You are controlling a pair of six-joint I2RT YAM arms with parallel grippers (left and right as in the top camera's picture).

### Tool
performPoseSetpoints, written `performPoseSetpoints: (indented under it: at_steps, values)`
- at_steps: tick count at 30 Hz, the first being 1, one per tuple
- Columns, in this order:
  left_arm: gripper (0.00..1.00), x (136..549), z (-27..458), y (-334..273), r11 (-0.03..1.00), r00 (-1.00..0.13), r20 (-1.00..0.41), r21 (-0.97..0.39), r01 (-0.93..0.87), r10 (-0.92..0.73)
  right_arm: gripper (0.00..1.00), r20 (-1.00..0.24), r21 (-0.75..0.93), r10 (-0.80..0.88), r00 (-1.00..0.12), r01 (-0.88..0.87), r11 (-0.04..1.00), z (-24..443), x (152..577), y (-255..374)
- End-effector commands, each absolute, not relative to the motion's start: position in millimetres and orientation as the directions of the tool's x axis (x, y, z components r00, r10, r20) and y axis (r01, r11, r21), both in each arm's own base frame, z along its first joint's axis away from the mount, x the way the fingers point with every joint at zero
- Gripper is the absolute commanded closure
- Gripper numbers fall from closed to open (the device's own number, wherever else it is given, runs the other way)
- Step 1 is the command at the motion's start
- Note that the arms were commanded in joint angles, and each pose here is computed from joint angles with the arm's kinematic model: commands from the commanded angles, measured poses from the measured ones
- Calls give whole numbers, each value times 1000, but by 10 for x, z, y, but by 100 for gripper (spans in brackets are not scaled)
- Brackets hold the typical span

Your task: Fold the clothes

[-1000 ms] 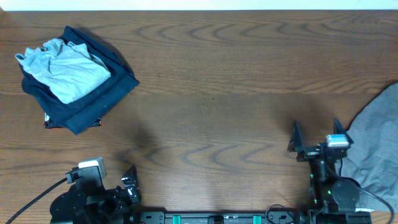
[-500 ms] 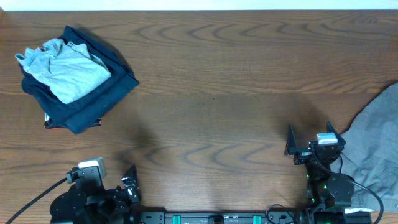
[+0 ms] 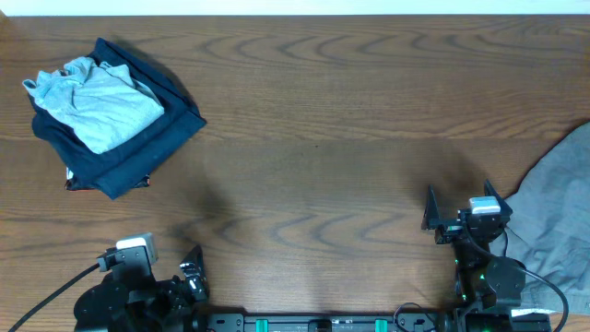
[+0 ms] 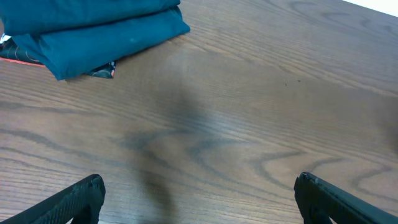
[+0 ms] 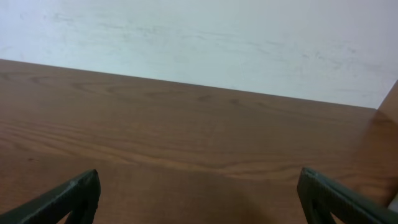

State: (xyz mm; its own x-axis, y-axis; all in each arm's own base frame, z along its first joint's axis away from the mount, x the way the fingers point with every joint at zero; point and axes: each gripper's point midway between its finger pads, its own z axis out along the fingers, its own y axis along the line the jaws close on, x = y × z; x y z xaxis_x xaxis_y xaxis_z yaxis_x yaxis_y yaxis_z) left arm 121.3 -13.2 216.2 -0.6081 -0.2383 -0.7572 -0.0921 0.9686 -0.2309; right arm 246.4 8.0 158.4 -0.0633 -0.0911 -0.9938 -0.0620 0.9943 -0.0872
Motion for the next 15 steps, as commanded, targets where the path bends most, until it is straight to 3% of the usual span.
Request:
performPoseSetpoints:
  at_steps: [1, 15]
  values:
    - [2, 1210, 2163, -148, 967, -607, -756, -240, -88, -243, 1, -992, -103, -109, -58, -86, 991, 1585, 2458, 132]
    - [2, 1348, 2106, -95, 968, -567, -787, -229, -99, -244, 1, -992, -103, -109, -58, -86, 991, 1585, 2458, 132]
